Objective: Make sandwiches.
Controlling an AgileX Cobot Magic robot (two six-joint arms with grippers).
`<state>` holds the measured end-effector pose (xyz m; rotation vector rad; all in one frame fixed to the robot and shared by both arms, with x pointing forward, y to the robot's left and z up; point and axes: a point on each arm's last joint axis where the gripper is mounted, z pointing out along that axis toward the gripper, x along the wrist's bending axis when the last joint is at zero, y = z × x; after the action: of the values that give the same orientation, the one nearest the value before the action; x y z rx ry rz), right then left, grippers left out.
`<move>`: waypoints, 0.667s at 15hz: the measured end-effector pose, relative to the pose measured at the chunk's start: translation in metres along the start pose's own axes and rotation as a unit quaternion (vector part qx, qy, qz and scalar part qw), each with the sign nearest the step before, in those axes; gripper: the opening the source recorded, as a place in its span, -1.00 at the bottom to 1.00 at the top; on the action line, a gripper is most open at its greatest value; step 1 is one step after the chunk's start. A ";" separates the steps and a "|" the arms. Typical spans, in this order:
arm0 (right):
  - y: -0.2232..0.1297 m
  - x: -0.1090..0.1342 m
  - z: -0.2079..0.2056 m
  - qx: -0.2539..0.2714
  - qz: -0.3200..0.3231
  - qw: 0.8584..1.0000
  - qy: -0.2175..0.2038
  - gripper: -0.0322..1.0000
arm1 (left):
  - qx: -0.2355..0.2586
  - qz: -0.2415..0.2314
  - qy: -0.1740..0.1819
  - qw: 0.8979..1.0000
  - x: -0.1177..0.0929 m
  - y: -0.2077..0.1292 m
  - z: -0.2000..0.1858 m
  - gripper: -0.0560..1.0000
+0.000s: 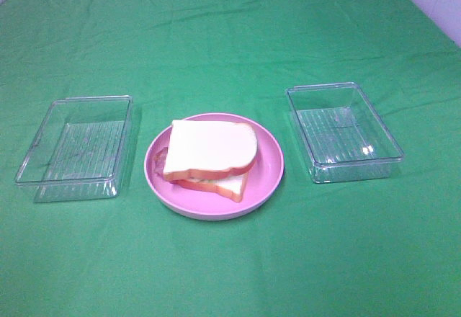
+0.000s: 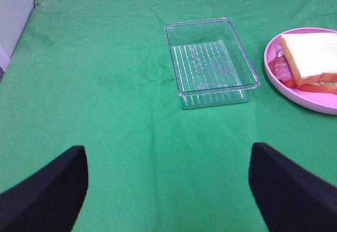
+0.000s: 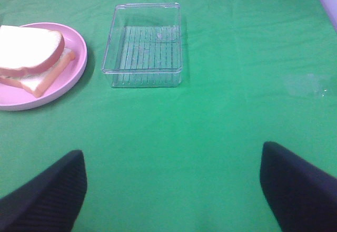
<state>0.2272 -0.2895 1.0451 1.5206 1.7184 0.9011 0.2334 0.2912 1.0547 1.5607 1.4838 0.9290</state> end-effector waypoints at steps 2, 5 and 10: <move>0.000 0.000 0.000 0.000 0.000 1.000 0.000 0.68 | 0.000 0.000 0.000 1.000 0.000 0.000 0.000 0.60; 0.000 0.000 0.000 0.000 0.000 1.000 0.000 0.68 | 0.000 0.000 0.000 1.000 0.000 0.000 0.000 0.60; 0.000 0.000 0.000 0.000 0.000 1.000 0.000 0.68 | 0.000 0.000 0.000 1.000 0.000 0.000 0.000 0.60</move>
<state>0.2272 -0.2895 1.0451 1.5206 1.7184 0.9011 0.2334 0.2912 1.0547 1.5607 1.4838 0.9290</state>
